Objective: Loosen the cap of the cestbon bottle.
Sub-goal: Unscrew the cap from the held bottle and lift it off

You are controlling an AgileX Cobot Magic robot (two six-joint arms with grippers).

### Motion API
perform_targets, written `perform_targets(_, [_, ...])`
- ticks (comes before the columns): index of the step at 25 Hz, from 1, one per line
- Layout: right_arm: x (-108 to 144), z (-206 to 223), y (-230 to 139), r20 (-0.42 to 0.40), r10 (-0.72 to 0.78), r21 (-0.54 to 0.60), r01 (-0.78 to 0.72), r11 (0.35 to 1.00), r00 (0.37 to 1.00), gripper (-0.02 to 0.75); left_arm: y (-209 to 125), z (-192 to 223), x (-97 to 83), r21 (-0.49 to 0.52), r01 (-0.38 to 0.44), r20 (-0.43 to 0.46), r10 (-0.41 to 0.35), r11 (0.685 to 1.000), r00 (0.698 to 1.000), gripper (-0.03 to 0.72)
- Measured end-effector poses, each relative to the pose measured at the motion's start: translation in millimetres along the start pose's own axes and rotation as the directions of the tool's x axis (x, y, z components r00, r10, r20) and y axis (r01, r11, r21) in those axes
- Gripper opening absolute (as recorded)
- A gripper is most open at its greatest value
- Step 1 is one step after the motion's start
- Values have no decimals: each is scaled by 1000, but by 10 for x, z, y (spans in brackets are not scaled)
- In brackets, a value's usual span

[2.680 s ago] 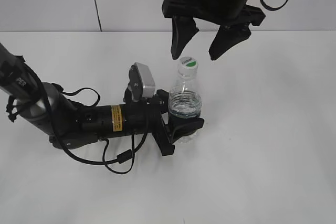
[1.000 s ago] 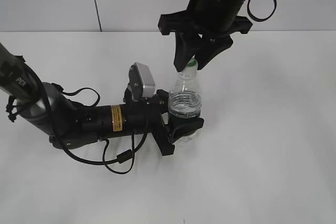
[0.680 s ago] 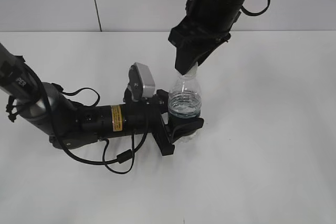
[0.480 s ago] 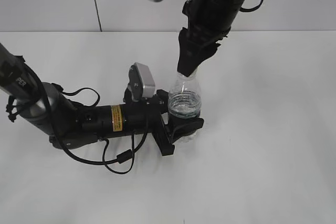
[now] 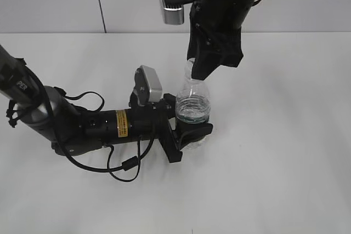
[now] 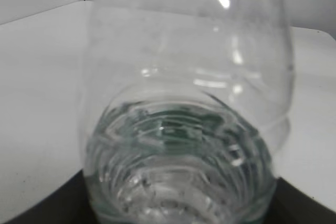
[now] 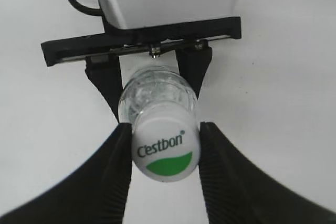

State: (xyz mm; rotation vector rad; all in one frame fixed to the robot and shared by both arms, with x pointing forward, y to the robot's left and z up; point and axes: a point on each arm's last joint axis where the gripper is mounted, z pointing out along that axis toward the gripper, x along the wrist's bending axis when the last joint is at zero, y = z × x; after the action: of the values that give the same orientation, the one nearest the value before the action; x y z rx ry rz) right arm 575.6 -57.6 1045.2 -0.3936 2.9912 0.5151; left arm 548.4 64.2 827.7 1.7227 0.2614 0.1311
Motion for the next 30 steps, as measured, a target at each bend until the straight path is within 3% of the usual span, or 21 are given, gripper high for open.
perform_targets(10, [2,-16,0,3,-282,4,282,959,959,295,-1,0,1,1,2,-1,-2,1000,1000,403])
perform_targets(21, [39,-196,17,40,-418,32,417,908,908,294,0,0,2,0,5,-2,-5,1000,1000,403])
perform_targets(25, [92,-354,86,82,-302,-16,305,952,950,294,0,0,1,0,4,-1,-4,1000,1000,403])
perform_targets(28, [167,-570,147,118,-46,-77,55,996,992,294,0,0,1,0,4,-1,-4,1000,1000,403])
perform_targets(30, [212,-690,172,118,179,-120,-165,979,977,294,0,0,1,0,4,-1,-4,1000,1000,403])
